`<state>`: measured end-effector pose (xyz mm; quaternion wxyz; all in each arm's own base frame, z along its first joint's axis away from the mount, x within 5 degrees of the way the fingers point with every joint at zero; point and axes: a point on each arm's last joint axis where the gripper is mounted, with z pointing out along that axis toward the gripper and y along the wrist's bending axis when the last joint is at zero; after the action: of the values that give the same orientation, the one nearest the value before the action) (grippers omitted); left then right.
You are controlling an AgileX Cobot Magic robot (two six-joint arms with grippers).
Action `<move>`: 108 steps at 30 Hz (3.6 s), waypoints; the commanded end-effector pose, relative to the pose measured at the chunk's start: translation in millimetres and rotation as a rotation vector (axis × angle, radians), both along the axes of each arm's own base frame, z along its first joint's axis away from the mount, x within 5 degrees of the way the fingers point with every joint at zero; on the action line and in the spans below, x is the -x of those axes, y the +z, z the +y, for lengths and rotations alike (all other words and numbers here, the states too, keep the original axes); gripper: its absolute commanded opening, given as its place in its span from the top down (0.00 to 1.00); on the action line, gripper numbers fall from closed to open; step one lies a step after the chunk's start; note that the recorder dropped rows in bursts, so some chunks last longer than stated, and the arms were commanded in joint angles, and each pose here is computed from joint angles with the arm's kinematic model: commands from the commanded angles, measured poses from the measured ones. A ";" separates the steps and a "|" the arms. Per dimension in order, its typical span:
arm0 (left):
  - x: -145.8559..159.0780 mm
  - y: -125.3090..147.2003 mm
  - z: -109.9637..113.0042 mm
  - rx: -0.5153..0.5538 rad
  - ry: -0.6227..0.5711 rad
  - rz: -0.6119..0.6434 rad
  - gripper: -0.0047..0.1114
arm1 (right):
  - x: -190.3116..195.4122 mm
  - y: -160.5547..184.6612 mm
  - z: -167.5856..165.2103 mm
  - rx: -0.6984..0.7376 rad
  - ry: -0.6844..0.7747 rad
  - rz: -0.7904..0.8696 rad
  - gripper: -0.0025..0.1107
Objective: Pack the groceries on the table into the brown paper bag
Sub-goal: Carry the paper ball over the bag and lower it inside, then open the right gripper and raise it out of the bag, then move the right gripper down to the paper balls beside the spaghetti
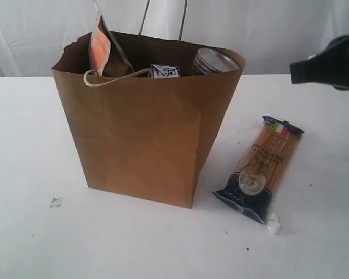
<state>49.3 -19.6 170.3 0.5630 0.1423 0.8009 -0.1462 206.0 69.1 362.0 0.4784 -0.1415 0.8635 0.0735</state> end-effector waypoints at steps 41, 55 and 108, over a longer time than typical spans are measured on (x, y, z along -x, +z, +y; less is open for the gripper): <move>0.3 -1.4 0.2 0.004 0.002 0.006 0.95 | -87.6 2.6 156.8 0.134 0.412 0.018 0.98; 0.3 -1.4 0.2 0.004 0.002 0.006 0.95 | -90.1 4.7 158.5 0.118 0.409 -0.020 0.67; 0.3 -1.4 0.2 0.004 0.002 0.006 0.95 | 62.9 -46.0 3.5 0.214 0.131 0.261 0.54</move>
<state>49.3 -19.6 170.3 0.5630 0.1423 0.8009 -0.1462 141.2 78.2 329.2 0.3509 -0.2613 0.8988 0.0278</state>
